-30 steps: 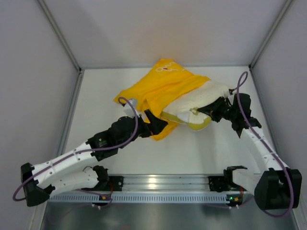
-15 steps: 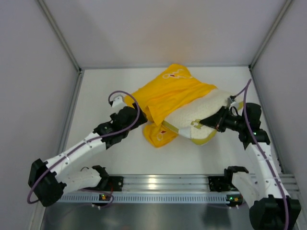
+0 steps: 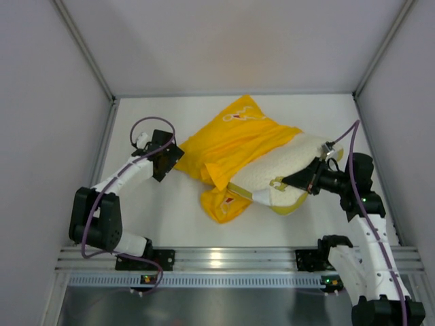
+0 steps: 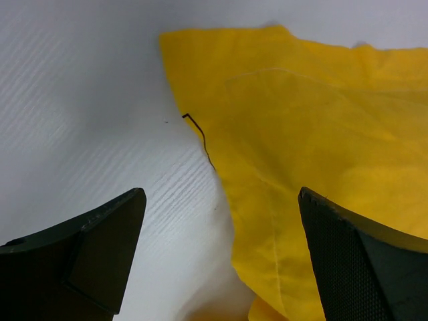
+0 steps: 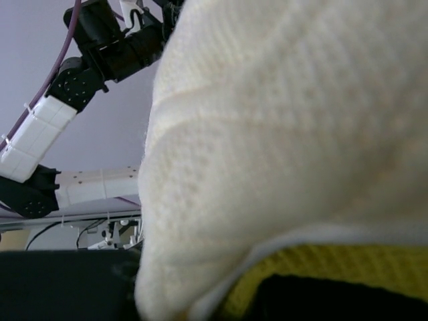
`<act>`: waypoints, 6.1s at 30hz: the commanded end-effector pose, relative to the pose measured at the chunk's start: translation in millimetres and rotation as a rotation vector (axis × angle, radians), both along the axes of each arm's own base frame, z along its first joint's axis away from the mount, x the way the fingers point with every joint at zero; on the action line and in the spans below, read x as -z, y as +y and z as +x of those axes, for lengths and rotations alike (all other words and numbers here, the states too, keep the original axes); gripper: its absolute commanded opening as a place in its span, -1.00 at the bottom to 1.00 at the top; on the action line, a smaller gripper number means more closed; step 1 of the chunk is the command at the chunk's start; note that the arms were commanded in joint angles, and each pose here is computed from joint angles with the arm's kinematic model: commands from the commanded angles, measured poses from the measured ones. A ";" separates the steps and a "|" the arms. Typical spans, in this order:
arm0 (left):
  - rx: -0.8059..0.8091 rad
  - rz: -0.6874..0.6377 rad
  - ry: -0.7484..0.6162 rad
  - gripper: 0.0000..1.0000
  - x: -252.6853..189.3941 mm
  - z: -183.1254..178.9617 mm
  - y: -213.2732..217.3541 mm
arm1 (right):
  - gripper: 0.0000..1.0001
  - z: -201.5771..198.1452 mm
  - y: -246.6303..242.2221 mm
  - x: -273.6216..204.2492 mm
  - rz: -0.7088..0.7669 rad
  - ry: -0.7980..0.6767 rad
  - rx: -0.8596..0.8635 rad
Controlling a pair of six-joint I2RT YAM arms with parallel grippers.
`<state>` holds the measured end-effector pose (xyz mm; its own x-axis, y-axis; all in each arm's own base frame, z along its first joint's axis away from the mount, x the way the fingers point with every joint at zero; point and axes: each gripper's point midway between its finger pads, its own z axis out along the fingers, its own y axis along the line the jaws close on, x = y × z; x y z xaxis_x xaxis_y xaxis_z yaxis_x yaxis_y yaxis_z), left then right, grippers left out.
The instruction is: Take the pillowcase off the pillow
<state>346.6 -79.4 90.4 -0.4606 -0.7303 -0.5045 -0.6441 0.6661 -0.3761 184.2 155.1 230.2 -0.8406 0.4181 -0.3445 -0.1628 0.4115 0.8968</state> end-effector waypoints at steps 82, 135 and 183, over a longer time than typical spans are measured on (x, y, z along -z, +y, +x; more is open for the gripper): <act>-0.493 -0.377 0.064 -1.00 94.6 0.3 135.5 | -1.00 -28.9 -3.4 -398.2 0.175 -0.742 0.140; 0.088 -0.538 -0.375 -1.00 -96.7 39.3 104.4 | -1.00 102.7 -72.7 -329.7 0.065 -0.727 0.300; 0.234 0.037 -0.370 0.95 -167.4 -46.8 -40.5 | -1.00 -3.5 -9.5 -384.9 0.271 -0.915 0.122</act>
<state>317.9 -141.7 261.5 -0.4136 -0.6327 -0.6547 -0.2737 0.7723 -0.5733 211.8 123.9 590.2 -0.3569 0.6708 -0.6501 -0.6783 0.2924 0.6741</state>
